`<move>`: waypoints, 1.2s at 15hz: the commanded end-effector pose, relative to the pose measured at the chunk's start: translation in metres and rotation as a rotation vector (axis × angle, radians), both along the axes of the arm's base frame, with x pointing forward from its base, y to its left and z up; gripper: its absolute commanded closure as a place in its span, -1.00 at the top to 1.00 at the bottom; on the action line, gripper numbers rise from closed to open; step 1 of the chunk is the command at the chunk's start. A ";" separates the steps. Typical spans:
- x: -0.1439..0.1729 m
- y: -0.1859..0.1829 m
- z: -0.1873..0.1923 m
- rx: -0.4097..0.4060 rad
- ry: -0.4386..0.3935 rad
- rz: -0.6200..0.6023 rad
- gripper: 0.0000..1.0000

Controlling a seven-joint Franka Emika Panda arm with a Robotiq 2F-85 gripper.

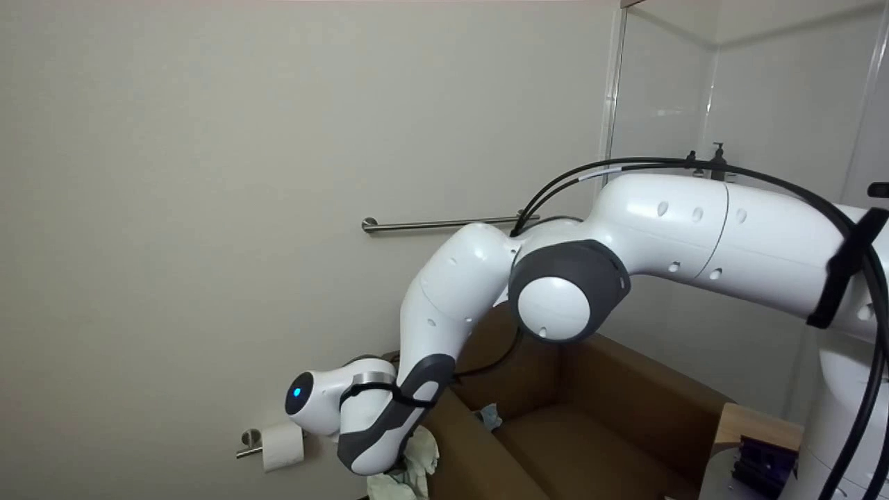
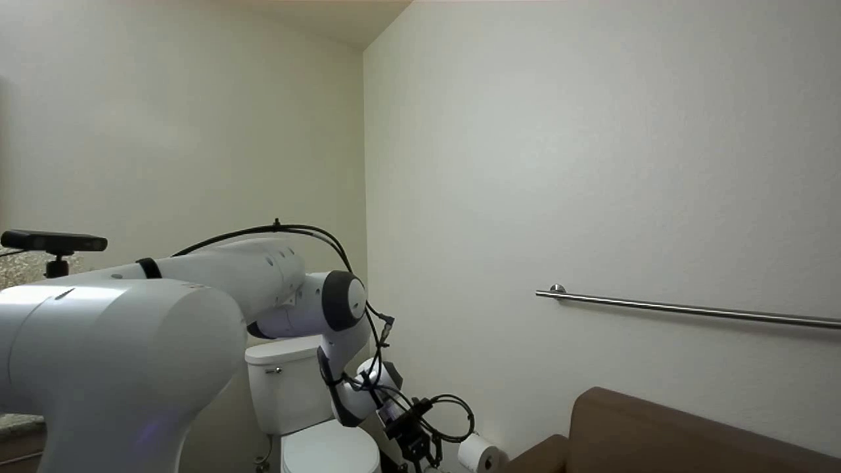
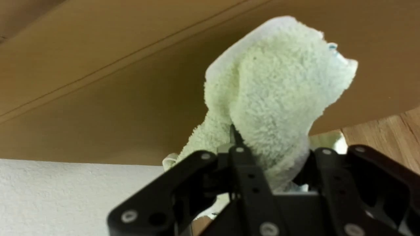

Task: Wipe the side of the chair with the cloth on the armrest

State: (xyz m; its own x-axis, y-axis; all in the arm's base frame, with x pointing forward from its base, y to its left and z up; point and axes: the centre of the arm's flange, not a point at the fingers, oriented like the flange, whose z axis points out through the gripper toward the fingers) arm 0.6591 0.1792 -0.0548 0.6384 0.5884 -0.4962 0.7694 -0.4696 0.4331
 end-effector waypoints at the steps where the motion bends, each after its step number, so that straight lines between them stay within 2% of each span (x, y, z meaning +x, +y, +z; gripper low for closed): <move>1: 0.024 -0.020 -0.004 -0.120 -0.014 0.061 -0.83; 4: 0.038 -0.045 -0.002 -0.212 -0.058 0.075 -0.84; 7: 0.036 -0.058 -0.001 -0.241 -0.030 0.050 -0.84; 9: 0.025 -0.061 -0.007 -0.246 0.026 0.039 -0.84; 13: -0.004 -0.048 -0.013 -0.210 0.202 0.058 -0.84; 18: -0.065 -0.027 -0.017 -0.162 0.422 0.082 -0.84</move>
